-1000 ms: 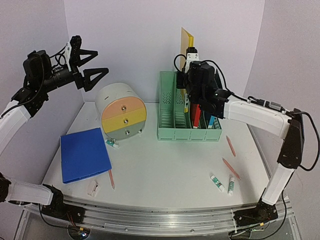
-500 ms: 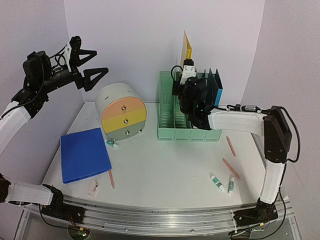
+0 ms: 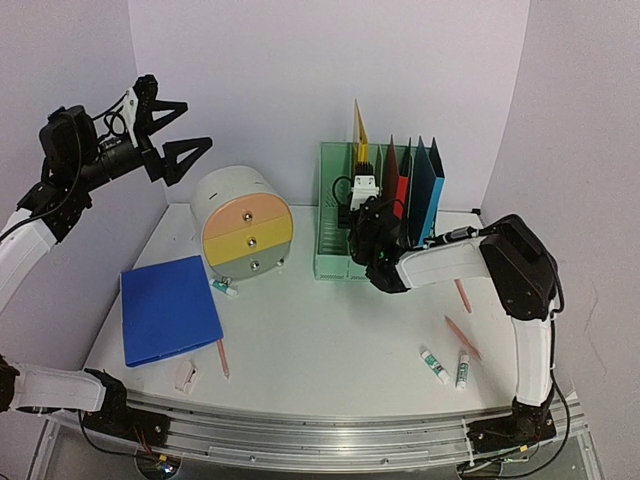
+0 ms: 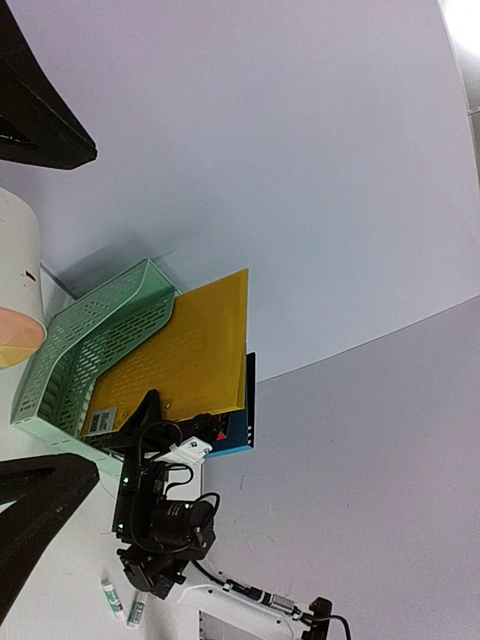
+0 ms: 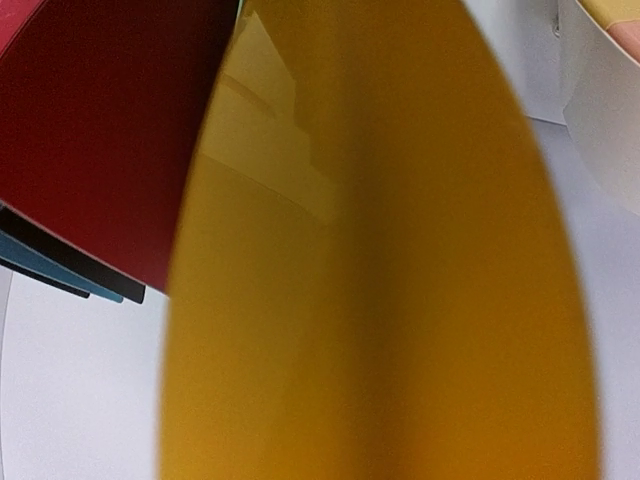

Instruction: Organize the desk

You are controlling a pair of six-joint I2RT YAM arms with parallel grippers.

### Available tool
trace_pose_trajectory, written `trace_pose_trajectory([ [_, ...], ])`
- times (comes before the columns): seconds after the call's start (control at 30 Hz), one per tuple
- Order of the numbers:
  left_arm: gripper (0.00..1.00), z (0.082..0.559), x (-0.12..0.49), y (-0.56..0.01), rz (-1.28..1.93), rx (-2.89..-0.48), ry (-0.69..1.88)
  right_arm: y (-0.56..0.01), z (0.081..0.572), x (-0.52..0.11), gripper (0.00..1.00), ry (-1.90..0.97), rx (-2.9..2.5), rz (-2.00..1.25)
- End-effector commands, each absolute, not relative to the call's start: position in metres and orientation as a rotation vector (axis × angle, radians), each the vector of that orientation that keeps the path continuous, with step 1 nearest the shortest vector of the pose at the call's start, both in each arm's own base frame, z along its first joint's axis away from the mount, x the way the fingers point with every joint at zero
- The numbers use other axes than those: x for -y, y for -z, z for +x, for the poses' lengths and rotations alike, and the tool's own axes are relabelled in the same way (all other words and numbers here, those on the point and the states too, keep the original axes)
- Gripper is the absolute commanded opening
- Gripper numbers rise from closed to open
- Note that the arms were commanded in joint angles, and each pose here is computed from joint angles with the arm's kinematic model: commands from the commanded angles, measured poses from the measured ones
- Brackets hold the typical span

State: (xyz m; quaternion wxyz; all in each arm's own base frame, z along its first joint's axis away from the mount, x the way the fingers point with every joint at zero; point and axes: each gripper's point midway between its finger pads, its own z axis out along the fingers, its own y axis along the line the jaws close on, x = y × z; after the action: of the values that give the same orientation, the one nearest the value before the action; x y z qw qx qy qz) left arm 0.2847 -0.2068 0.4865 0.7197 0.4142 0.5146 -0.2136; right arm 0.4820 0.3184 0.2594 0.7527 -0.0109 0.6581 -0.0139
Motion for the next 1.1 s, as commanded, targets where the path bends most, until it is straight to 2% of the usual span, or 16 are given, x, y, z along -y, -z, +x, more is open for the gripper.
trace_pose_trajectory([
  [0.0,1.0,0.282,0.202,-0.488,0.903,-1.137,0.439,-0.272,0.484,-0.302,0.0,-0.004,-1.363,0.092],
  [0.13,1.0,0.284,0.201,-0.485,0.891,-1.153,0.439,-0.256,0.483,-0.297,0.02,0.017,-1.391,0.105],
  [0.17,1.0,0.286,0.2,-0.483,0.884,-1.167,0.438,-0.254,0.482,-0.293,0.17,0.032,-1.396,0.116],
  [0.23,1.0,0.288,0.198,-0.48,0.862,-1.201,0.441,-0.255,0.479,-0.288,0.53,0.059,-1.403,0.119],
  [0.27,1.0,0.292,0.196,-0.475,0.841,-1.242,0.447,-0.26,0.477,-0.29,0.63,0.056,-1.404,0.108],
  [0.33,1.0,0.3,0.191,-0.459,0.791,-1.351,0.46,-0.274,0.472,-0.296,0.78,0.03,-1.404,0.077],
  [0.43,1.0,0.322,0.174,-0.431,0.651,-1.568,0.425,-0.295,0.462,-0.304,0.89,0.006,-1.425,0.042],
  [0.5,1.0,0.331,0.158,-0.401,0.561,-1.745,0.372,-0.307,0.452,-0.307,0.92,0.018,-1.458,0.032],
  [0.63,1.0,0.332,0.129,-0.348,0.41,-2.014,0.285,-0.328,0.426,-0.32,0.93,-0.016,-1.523,0.012],
  [0.77,1.0,0.327,0.088,-0.303,0.222,-2.19,0.329,-0.335,0.392,-0.376,0.91,-0.152,-1.607,-0.161],
  [0.9,0.99,0.319,0.053,-0.244,0.041,-2.414,0.412,-0.33,0.344,-0.444,0.91,-0.386,-1.712,-0.361],
  [1.07,1.0,0.318,0.005,-0.199,-0.125,-2.571,0.374,-0.303,0.295,-0.509,0.88,-0.852,-1.877,-0.454],
])
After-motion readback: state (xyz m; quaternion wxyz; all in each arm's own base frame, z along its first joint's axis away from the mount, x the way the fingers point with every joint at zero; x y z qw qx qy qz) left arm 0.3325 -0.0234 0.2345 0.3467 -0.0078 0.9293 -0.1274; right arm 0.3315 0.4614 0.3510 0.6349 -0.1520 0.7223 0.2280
